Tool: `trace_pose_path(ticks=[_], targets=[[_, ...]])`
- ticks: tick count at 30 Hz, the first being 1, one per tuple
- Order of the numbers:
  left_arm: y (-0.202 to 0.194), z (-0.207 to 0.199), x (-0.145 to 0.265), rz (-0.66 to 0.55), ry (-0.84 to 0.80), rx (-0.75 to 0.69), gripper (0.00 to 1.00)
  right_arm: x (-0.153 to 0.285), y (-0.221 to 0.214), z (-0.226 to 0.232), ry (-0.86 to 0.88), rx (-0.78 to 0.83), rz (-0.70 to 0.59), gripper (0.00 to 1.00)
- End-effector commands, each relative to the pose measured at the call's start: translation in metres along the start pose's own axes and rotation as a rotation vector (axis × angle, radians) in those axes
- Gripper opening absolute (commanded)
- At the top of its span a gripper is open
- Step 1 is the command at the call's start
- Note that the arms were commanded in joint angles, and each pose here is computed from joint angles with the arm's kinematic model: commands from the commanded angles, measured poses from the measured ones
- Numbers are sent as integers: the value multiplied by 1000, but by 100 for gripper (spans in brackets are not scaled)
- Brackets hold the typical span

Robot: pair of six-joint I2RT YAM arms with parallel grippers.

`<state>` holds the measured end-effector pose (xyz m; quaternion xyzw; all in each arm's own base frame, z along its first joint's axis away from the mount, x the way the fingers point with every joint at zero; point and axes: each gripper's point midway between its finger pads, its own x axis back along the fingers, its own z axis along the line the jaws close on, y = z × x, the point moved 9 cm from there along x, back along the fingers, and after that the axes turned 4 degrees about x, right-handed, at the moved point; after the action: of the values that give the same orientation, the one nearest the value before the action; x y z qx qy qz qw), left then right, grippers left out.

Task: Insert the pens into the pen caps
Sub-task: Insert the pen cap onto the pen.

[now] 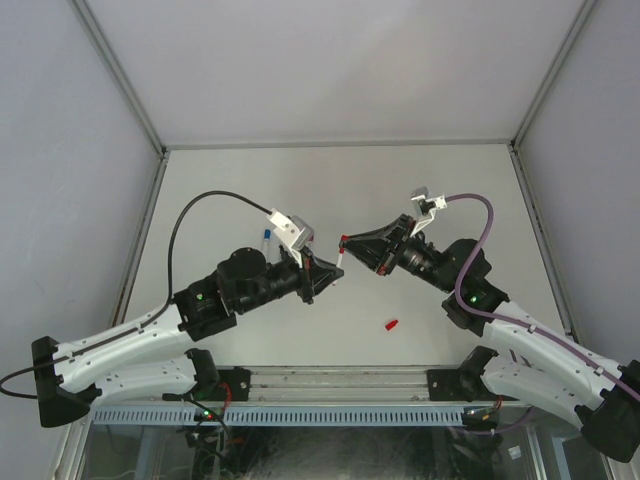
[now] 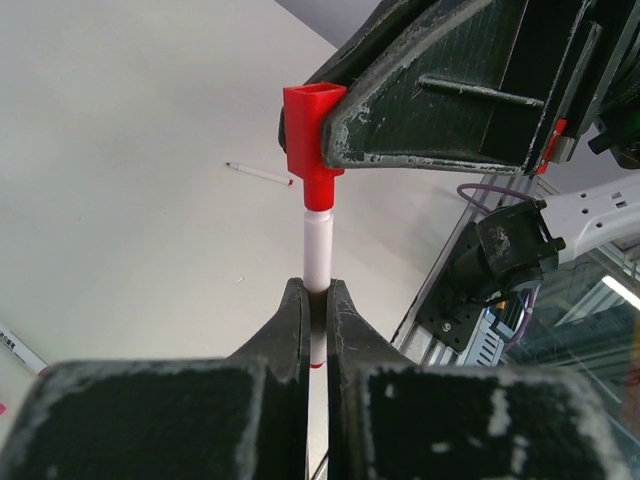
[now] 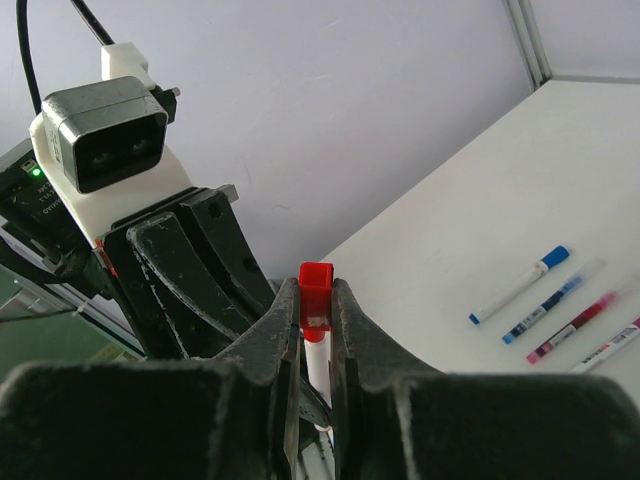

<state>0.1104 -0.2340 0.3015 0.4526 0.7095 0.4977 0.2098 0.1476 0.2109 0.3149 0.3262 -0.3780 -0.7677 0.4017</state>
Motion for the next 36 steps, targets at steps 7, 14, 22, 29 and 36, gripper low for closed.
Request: trace_pose_path(ticks=[7,14,22,29,36], targets=[[3,0,2,-47,-9,-15,0,5,-12,5,29,-14,43,0],[6,-1,2,-56,-11,-12,0,7,-28,5,19,-27,77,0],[15,-7,7,-105,-37,30,0,13,-45,5,54,-13,117,0],[22,-13,12,-145,-85,41,0,19,-59,9,71,-1,164,0],[31,-19,15,-178,-122,35,0,27,-80,10,85,-28,211,0]])
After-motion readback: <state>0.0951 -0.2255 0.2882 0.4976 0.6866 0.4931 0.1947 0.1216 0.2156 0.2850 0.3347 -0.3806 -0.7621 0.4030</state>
